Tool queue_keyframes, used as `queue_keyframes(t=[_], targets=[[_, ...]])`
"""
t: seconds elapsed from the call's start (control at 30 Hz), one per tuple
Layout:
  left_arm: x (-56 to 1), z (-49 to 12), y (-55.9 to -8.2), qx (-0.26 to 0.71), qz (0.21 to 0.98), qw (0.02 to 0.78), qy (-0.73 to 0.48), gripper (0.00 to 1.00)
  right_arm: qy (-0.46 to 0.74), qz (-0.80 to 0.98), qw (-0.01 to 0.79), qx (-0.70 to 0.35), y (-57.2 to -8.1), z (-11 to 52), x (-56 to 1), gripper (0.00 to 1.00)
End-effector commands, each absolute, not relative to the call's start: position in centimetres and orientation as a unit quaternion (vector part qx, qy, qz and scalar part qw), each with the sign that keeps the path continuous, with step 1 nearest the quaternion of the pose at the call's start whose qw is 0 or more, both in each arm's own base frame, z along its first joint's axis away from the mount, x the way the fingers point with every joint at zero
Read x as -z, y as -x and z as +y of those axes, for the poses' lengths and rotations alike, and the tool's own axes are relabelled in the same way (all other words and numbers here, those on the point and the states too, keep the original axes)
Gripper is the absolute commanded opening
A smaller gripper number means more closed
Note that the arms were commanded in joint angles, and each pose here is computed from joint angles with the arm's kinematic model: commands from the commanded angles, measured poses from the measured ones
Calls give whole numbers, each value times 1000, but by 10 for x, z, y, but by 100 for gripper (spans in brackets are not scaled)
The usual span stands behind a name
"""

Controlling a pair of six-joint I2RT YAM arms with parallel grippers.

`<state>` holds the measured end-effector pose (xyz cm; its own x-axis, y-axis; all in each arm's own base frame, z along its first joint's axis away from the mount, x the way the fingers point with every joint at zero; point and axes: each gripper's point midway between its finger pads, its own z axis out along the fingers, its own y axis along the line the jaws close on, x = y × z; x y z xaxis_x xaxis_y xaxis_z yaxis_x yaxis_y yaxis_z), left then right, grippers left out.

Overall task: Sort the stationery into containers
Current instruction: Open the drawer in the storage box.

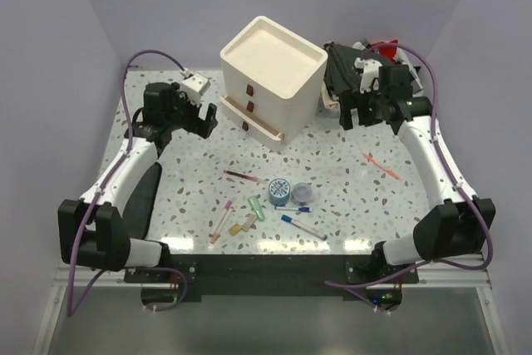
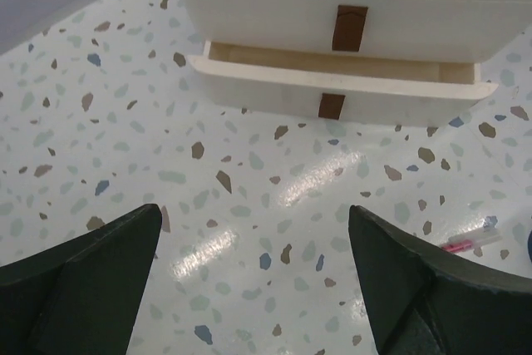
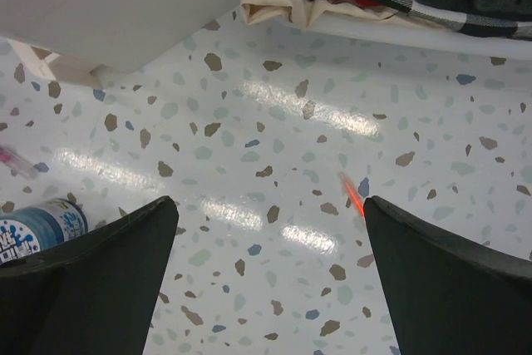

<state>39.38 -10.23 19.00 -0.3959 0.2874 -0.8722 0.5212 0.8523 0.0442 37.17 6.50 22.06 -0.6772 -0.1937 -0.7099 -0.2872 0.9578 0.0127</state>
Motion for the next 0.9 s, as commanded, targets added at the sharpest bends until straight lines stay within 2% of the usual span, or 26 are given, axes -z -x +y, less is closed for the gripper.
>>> queue_keyframes(t=[0.0, 0.13, 0.3, 0.47, 0.5, 0.53, 0.6, 0.67, 0.73, 0.87], targets=[[-243, -120, -404, 109, 763, 565, -294, 100, 105, 894, 430, -74, -376, 61, -269, 99], [-267, -133, -397, 124, 719, 594, -339, 100, 159, 879, 435, -116, -368, 79, -289, 99], [-273, -138, -393, 146, 723, 593, -322, 100, 199, 836, 483, -167, -371, 102, -330, 97], [-215, -137, -376, 149, 748, 573, -300, 99, 234, 798, 521, -194, -380, 118, -338, 92], [-221, -139, -375, 144, 729, 598, -302, 97, 237, 798, 519, -192, -382, 118, -331, 91], [-190, -141, -363, 144, 738, 585, -305, 94, 242, 788, 534, -187, -388, 118, -335, 89], [-191, -143, -363, 123, 708, 621, -313, 91, 243, 781, 547, -178, -398, 118, -338, 87], [-174, -146, -357, 119, 703, 623, -323, 82, 249, 761, 573, -174, -410, 121, -351, 85], [-155, -153, -352, 134, 700, 611, -346, 69, 250, 743, 597, -170, -424, 124, -364, 84], [-145, -162, -360, 150, 694, 613, -347, 66, 268, 732, 600, -181, -444, 148, -374, 80]])
